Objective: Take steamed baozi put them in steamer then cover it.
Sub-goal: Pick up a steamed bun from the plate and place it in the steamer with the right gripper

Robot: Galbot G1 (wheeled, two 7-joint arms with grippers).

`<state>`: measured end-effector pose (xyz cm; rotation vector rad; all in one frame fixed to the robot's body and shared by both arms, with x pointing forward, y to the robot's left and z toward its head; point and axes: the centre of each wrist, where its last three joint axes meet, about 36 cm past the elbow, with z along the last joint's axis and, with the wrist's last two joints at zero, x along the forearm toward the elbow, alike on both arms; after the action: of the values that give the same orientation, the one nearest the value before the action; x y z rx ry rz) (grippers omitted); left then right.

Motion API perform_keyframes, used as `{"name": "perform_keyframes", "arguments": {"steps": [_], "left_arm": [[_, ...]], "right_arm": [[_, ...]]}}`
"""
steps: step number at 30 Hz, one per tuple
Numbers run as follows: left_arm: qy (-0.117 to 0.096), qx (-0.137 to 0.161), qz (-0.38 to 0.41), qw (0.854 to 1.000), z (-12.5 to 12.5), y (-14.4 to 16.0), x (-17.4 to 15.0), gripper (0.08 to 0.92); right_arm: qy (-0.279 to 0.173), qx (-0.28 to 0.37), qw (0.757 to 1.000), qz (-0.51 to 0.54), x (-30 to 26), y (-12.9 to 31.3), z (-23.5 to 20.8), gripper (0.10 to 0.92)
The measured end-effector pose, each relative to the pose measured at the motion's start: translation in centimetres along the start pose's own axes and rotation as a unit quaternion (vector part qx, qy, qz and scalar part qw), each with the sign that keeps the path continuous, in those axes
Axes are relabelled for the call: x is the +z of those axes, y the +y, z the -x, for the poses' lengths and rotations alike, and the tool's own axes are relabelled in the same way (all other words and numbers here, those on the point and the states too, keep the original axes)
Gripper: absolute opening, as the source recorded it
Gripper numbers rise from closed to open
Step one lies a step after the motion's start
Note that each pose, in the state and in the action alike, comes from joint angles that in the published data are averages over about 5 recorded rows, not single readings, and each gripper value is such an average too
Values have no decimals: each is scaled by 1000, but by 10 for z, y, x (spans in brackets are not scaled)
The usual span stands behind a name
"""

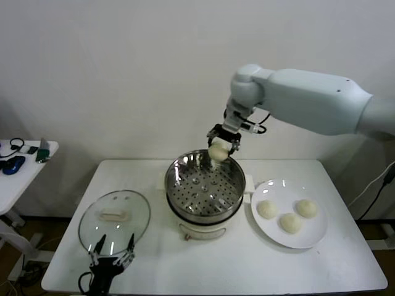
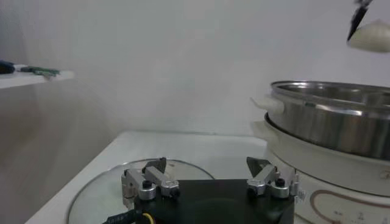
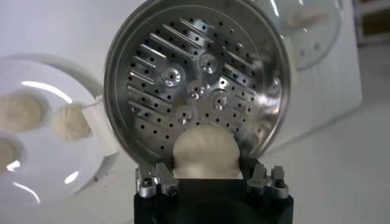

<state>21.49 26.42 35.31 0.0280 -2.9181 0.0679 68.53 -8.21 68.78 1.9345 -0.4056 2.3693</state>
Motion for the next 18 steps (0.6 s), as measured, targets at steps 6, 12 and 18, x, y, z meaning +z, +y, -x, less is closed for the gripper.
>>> {"name": "perform_keyframes", "arguments": {"steps": [6,12,18], "left_arm": [[-1,2,2,1000,-2,0,-1,823],[-3,2,2,1000,-1,0,-1,823],[-4,2,2,1000,-1,0,-2,823]], "right_arm": [[2,-10,999,-40,-3,-11,46,696],[4,-7,998,-59,0,-19,82,696],[-2,-3,998,-61,4,-23,106,701]]}}
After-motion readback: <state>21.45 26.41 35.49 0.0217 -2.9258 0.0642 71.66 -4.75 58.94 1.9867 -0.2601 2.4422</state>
